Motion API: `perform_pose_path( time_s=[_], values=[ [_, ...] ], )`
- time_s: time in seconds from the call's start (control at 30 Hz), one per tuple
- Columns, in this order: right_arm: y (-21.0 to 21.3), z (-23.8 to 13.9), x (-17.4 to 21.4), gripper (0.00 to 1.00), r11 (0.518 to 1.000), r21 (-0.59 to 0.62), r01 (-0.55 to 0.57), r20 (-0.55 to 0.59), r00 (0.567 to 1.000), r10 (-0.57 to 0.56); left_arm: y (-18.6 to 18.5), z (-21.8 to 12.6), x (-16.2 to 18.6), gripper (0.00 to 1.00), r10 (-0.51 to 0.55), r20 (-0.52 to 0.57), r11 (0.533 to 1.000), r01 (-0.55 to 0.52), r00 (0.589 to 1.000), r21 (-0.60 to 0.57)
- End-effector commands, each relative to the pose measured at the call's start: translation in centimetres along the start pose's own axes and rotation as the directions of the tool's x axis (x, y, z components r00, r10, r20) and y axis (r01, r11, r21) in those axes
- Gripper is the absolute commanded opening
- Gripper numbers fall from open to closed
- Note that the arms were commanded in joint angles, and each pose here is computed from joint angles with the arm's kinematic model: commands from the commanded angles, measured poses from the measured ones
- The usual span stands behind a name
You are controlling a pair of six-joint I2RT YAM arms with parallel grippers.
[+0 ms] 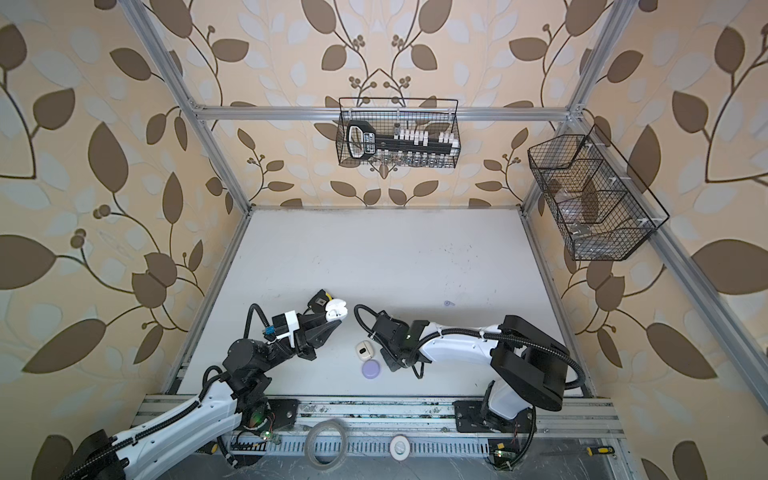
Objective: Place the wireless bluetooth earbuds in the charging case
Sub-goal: 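Lower the right gripper around the white earbud and close on it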
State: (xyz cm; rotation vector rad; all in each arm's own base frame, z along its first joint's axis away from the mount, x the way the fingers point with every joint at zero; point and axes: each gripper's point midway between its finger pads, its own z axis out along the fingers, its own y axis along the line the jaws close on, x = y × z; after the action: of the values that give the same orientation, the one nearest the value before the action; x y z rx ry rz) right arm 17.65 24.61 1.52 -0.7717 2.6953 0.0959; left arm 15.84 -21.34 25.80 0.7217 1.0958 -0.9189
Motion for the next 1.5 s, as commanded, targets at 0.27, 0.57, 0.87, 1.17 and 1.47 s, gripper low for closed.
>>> perform_pose_path(
  time_s=[0.27,0.57,0.87,1.17,1.47],
  values=[
    [-0.7,0.4,1.4,0.27,0.999,0.034,0.012,-0.046,0.999,-0.010,-0.5,0.5,-3.1,0.00,0.060,0.083,0.998,-0.062,0.995,0.028],
    [-0.7,0.3,1.4,0.25,1.000,0.024,-0.003,-0.032,0.999,0.003,-0.4,0.6,-2.9,0.00,0.057,0.078,0.998,-0.060,0.995,0.028],
    [-0.5,0.3,1.9,0.27,1.000,0.008,-0.001,-0.032,0.999,0.001,-0.4,0.7,-2.8,0.00,0.057,0.074,0.998,-0.059,0.996,0.031],
    [-0.5,0.6,2.1,0.20,1.000,0.000,-0.008,-0.030,1.000,0.008,-0.4,0.7,-2.7,0.00,0.058,0.069,0.998,-0.060,0.996,0.029],
    [-0.4,-1.0,0.5,0.14,0.993,-0.054,-0.110,0.076,0.991,0.113,-0.4,0.6,-2.8,0.00,0.059,0.073,0.998,-0.062,0.996,0.030]
  ],
)
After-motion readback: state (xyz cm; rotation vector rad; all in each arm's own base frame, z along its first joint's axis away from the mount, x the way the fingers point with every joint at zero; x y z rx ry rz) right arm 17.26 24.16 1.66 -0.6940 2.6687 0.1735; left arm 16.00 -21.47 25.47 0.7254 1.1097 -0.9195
